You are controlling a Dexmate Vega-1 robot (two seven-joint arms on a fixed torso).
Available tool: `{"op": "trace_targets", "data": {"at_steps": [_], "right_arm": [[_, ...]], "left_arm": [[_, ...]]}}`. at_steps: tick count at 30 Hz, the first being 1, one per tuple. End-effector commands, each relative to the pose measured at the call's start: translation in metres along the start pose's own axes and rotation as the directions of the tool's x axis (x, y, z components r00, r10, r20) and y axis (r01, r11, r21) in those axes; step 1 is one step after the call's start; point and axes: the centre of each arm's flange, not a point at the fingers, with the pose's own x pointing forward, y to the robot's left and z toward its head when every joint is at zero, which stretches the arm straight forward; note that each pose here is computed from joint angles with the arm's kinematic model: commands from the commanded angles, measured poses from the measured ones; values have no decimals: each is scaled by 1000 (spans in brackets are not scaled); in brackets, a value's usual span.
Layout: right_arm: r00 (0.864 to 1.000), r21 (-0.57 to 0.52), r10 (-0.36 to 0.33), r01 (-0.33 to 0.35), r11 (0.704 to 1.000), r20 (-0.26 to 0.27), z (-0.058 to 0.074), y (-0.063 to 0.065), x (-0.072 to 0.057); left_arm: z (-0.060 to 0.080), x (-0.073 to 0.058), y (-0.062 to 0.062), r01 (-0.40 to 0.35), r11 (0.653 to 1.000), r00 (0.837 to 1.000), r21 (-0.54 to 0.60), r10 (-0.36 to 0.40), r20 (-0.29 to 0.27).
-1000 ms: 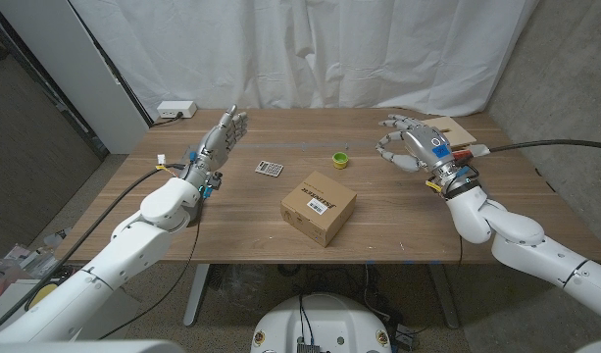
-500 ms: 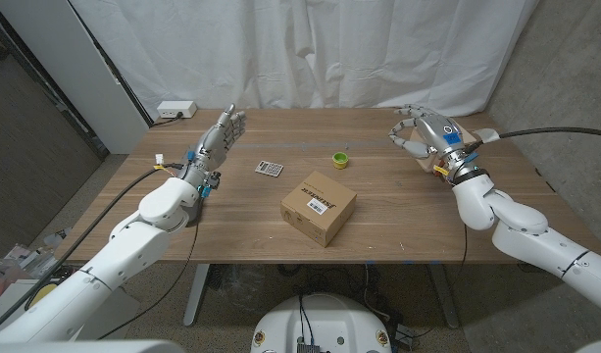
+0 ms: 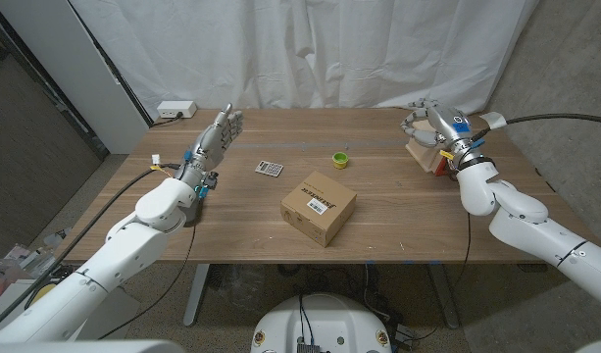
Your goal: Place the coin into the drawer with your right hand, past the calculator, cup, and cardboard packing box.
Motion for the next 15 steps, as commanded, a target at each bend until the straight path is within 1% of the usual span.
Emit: {"op": "trace_targets", "data": {"at_steps": [1, 7, 9, 11, 12, 15], "right_arm": [[991, 29, 37, -33, 999, -127, -24, 2, 11], [982, 44, 48, -41, 998, -184, -39, 4, 10], [976, 46, 55, -46, 998, -209, -44, 5, 11], [973, 46, 59, -50, 998, -222, -48, 6, 11], [969, 45, 63, -53, 998, -241, -52, 7, 11], [963, 43, 65, -56, 998, -261, -59, 9, 11]], "left_arm": [[0, -5, 4, -13, 1000, 1000, -2, 13, 3], [1, -6, 5, -19, 1000, 1000, 2, 19, 6], [2, -6, 5, -22, 1000, 1000, 4, 22, 8], [3, -6, 5, -25, 1000, 1000, 3, 25, 10], [4, -6, 5, -26, 1000, 1000, 5, 26, 11], [4, -6, 5, -26, 1000, 1000, 7, 26, 8]]}}
